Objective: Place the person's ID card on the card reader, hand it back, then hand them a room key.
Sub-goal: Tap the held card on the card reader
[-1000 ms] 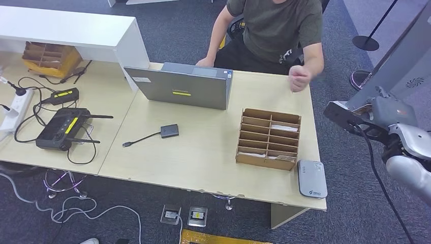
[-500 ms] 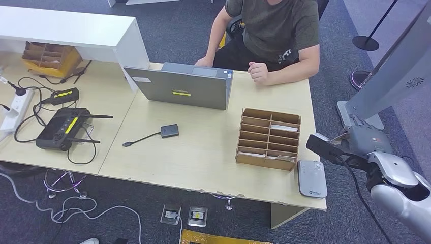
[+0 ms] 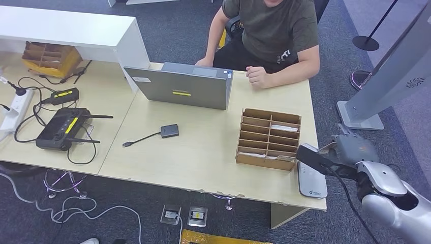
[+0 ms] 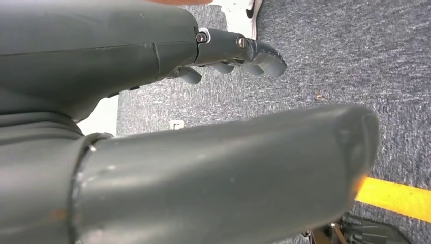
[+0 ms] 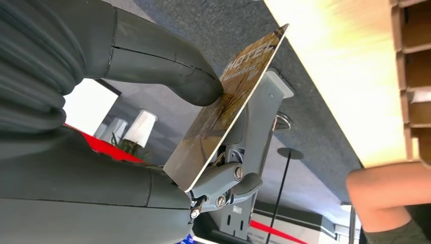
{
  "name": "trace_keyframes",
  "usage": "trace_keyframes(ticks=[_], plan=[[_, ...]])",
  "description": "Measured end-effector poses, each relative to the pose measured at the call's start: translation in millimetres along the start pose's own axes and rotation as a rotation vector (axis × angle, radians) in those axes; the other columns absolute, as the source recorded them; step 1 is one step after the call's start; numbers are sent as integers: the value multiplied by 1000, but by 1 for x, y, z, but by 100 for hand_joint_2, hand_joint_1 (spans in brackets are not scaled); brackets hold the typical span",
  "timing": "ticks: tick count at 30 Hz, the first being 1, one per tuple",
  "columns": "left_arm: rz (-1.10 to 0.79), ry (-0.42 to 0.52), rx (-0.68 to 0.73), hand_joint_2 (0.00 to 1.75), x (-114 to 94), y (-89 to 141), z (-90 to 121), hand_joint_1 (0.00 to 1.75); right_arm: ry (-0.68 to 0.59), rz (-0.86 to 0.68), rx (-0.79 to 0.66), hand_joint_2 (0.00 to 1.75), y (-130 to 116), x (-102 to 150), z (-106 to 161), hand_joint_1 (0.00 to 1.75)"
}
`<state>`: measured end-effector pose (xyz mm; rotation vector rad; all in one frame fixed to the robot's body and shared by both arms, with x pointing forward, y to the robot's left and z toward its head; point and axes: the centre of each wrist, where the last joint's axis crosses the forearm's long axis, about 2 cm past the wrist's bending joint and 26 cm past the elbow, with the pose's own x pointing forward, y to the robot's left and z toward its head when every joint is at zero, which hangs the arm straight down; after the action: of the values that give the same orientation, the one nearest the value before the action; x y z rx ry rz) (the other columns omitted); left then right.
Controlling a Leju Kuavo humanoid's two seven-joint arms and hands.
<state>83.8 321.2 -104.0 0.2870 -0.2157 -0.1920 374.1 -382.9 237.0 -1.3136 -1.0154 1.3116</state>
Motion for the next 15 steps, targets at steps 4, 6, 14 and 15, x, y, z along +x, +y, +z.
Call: trace_keyframes(ticks=[4, 6, 14, 15], plan=[[6, 7, 3, 0, -3, 1, 0, 0, -25, -3, 8, 175, 4, 6, 2, 175], [8, 9, 4, 0, -4, 1, 0, 0, -37, -6, 19, 175, 9, 10, 4, 175], [12, 9, 6, 0, -8, 1, 0, 0, -70, -79, 77, 175, 35, 20, 16, 175], [12, 8, 7, 0, -8, 1, 0, 0, -70, -84, 83, 175, 38, 20, 18, 175]])
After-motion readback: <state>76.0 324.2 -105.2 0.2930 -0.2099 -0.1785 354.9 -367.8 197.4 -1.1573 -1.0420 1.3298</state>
